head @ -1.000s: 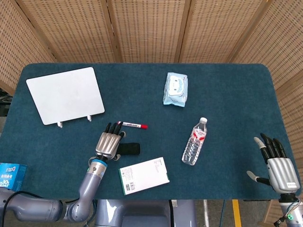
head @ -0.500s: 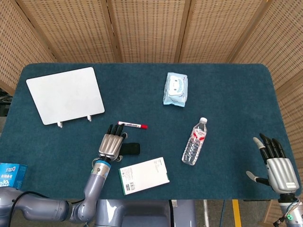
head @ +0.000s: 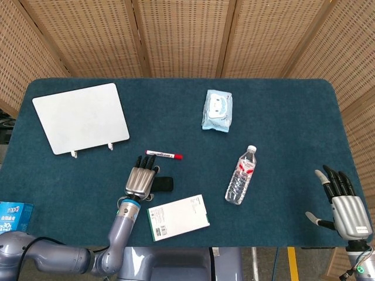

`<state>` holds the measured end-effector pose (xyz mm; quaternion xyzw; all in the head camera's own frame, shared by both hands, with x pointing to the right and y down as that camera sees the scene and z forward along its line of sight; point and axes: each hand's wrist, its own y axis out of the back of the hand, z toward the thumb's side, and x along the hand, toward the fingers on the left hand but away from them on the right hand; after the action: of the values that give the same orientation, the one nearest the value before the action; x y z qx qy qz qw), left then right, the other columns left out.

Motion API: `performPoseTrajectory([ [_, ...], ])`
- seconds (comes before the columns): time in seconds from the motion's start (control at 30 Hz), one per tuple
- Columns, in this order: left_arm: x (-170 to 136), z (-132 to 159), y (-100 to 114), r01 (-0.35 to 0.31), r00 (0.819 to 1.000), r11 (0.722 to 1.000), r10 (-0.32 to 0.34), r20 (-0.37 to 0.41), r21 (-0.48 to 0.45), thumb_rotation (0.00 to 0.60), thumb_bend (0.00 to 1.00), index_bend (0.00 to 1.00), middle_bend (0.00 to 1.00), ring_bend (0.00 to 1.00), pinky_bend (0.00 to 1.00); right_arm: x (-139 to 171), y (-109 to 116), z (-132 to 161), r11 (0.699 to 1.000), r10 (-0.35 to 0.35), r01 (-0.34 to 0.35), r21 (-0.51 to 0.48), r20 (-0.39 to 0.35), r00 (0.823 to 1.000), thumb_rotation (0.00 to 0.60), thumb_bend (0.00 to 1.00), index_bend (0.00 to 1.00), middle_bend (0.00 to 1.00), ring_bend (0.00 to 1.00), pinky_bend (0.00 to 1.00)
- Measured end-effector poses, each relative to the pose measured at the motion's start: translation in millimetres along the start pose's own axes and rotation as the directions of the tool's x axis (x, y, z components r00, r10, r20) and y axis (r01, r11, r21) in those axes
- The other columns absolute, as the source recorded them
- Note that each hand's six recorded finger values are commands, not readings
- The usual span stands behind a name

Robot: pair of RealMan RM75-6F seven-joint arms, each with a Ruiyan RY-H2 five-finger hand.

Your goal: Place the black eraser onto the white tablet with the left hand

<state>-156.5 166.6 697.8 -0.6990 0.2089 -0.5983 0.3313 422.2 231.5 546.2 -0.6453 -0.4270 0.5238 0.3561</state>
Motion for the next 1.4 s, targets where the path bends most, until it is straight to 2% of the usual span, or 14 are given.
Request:
performPoseTrajectory([
  [0.3,7,-1,-5,0.018,1.000,1.000,-0.018,-0.016,0.015,0.600,0.19,0.31,0.00,0.00,0.00,0,1,-1,1.000,-0.001,0.001,-0.006,0.001,1.000,0.600,0.05,0.03,0.00,0.00,0.00],
  [0.47,9,4,-7,0.021,1.000,1.000,-0.021,-0.009,0.012,0.600,0.26,0.35,0.00,0.00,0.00,1,2,-1,1.000,-0.004,0.004,-0.010,0.002,1.000,0.600,0.05,0.03,0.00,0.00,0.00],
  [0.9,10,7,-8,0.016,1.000,1.000,-0.016,-0.009,0.008,0.600,0.32,0.42,0.00,0.00,0.00,3,4,0,1.000,-0.013,0.013,-0.013,-0.004,1.000,0.600,0.05,0.03,0.00,0.00,0.00],
  [1.13,11,-1,3,-0.023,1.000,1.000,0.023,-0.019,-0.005,0.600,0.32,0.42,0.00,0.00,0.00,2,4,0,1.000,-0.013,0.013,-0.015,0.000,1.000,0.600,0.05,0.03,0.00,0.00,0.00],
  [1.4,12,-30,33,-0.119,0.992,0.993,0.118,-0.050,-0.003,0.600,0.31,0.42,0.00,0.00,0.00,2,4,-1,1.000,-0.012,0.011,-0.014,-0.001,1.000,0.600,0.05,0.03,0.00,0.00,0.00],
])
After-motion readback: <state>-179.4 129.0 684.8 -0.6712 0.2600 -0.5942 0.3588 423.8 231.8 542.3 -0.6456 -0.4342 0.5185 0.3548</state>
